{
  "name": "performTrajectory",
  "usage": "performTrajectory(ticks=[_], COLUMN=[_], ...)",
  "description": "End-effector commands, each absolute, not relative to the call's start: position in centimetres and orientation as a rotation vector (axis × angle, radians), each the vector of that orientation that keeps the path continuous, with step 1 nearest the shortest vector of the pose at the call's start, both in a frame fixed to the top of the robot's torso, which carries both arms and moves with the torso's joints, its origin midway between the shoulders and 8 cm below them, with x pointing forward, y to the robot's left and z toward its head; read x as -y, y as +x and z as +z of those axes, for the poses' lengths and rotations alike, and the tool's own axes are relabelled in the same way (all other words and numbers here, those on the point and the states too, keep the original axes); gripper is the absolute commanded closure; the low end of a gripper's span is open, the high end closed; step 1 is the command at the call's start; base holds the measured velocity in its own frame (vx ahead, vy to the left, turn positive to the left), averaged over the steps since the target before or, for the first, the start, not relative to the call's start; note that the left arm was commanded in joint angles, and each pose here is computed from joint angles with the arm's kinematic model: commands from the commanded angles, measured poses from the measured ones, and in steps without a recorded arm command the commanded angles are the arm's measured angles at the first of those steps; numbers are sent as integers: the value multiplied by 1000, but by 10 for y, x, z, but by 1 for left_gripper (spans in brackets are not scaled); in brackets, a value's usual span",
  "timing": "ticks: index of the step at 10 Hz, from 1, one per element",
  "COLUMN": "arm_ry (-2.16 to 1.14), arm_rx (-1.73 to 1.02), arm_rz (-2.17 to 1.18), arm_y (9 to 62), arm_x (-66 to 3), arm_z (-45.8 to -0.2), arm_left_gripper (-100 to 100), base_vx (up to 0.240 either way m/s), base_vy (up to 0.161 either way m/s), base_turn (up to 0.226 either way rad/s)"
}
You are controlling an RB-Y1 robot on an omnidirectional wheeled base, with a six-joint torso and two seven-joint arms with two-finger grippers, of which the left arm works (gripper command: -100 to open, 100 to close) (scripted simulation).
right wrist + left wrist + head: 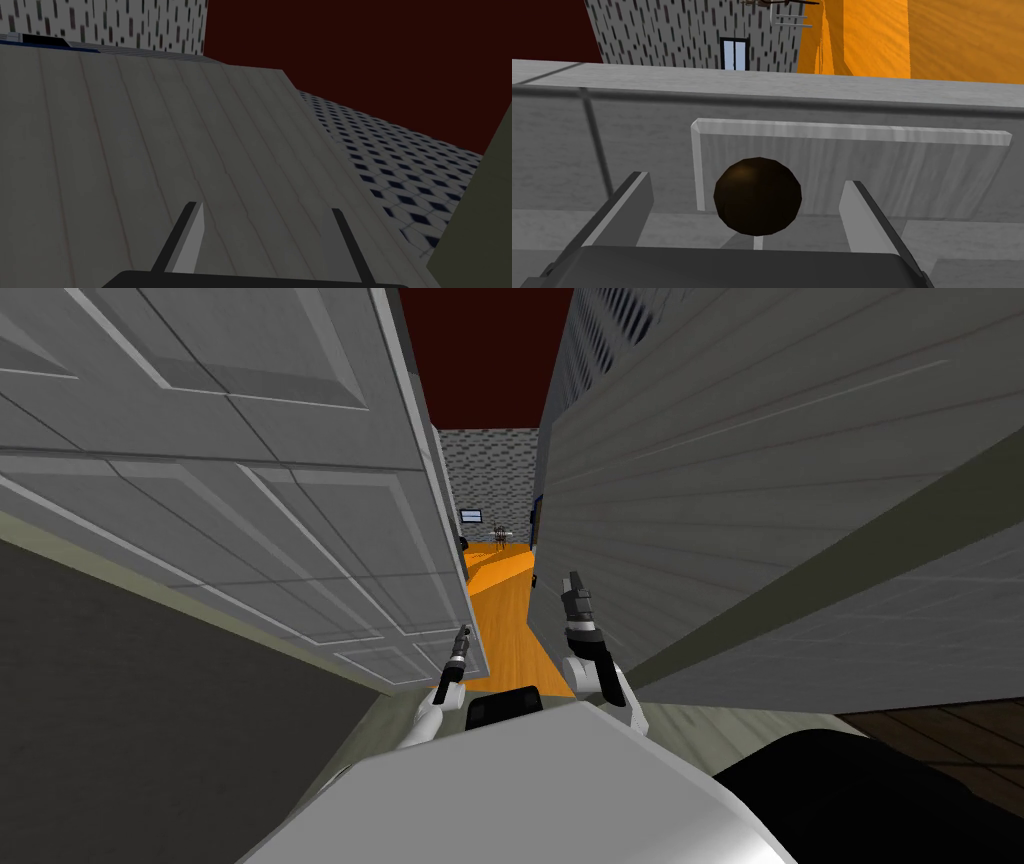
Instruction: Push the door open
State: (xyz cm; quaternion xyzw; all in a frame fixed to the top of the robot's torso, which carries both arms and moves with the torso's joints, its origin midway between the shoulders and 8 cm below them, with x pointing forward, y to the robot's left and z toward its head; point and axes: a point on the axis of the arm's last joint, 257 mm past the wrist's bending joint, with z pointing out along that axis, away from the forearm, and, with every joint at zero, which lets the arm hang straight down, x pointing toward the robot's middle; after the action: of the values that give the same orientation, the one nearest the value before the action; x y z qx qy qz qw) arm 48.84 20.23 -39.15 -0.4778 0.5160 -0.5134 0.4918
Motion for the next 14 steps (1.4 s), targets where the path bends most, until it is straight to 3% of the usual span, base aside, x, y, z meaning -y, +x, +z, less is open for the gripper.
performTrajectory(ticks=[1, 2, 8, 14], arm_ry=[-1160, -1160, -1161, -1163], arm_rx=[-1253, -1253, -1248, -1205], arm_rz=[-1246, -1246, -1222, -1151], arm_y=[488, 488, 489, 493], arm_x=[-202, -202, -213, -246], arm_z=[-391, -391, -393, -388], arm_left_gripper=[-100, 100, 100, 100], base_vx=[77, -17, 4, 183], base_vy=[-3, -2, 1, -11], base_turn=[8, -4, 3, 76])
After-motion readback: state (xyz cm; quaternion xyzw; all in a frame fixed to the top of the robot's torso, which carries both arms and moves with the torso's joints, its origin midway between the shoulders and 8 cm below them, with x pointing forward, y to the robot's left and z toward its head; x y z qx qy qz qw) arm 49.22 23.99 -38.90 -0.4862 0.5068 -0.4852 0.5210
